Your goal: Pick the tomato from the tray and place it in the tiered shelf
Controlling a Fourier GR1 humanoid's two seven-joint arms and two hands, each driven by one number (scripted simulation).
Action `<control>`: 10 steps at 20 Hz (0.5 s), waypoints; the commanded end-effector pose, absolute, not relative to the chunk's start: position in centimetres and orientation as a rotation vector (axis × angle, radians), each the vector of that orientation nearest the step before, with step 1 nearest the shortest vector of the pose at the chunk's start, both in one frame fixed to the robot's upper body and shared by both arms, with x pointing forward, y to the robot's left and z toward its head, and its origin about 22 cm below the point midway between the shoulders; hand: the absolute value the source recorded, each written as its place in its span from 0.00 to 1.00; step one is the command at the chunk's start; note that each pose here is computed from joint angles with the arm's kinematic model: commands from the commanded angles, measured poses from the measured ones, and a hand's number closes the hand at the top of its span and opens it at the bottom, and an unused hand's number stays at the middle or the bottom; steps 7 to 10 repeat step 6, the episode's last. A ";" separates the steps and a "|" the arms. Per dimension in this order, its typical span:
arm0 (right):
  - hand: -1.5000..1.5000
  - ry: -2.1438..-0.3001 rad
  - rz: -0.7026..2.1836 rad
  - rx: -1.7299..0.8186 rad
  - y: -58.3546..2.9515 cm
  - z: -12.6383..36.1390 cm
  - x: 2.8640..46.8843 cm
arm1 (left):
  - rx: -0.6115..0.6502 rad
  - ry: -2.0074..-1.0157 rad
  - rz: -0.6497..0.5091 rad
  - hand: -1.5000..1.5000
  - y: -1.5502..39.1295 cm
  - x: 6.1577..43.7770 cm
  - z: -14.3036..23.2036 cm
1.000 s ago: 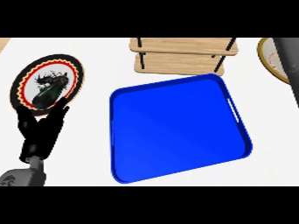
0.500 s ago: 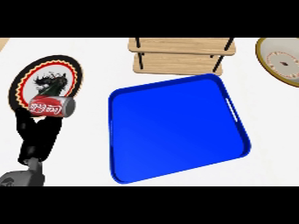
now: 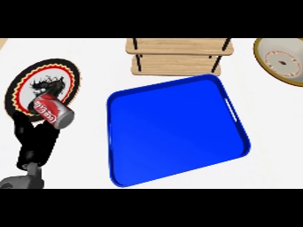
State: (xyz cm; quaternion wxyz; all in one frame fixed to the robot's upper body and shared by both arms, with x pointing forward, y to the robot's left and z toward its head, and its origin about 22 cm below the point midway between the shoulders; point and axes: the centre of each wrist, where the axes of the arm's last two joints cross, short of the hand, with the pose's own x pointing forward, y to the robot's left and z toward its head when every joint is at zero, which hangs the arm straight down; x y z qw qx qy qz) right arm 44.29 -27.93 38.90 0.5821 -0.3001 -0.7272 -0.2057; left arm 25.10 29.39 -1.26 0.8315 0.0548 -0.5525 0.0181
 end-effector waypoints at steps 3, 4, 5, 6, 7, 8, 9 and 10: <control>0.00 -1.693 -0.452 -0.639 -32.8 38.2 42.0 | 0.101 -1.097 0.077 0.50 30.4 25.0 -2.7; 0.00 -1.713 -0.435 -0.639 -35.0 38.9 40.9 | 0.123 -1.093 0.077 0.50 31.0 25.3 -2.9; 0.00 -1.705 -0.451 -0.655 -36.2 37.5 40.9 | 0.103 -1.106 0.058 0.50 30.1 24.5 -3.0; 0.00 -1.715 -0.466 -0.628 -36.5 38.5 39.9 | 0.103 -1.117 0.057 0.50 28.5 25.1 -1.7; 0.00 -1.715 -0.466 -0.628 -36.5 38.5 39.9 | 0.103 -1.117 0.057 0.50 28.5 25.1 -1.7; 0.00 -1.715 -0.466 -0.628 -36.5 38.5 39.9 | 0.103 -1.117 0.057 0.50 28.5 25.1 -1.7; 0.00 -1.715 -0.466 -0.628 -36.5 38.5 39.9 | 0.103 -1.117 0.057 0.50 28.5 25.1 -1.7; 0.00 -1.715 -0.466 -0.628 -36.5 38.5 39.9 | 0.103 -1.117 0.057 0.50 28.5 25.1 -1.7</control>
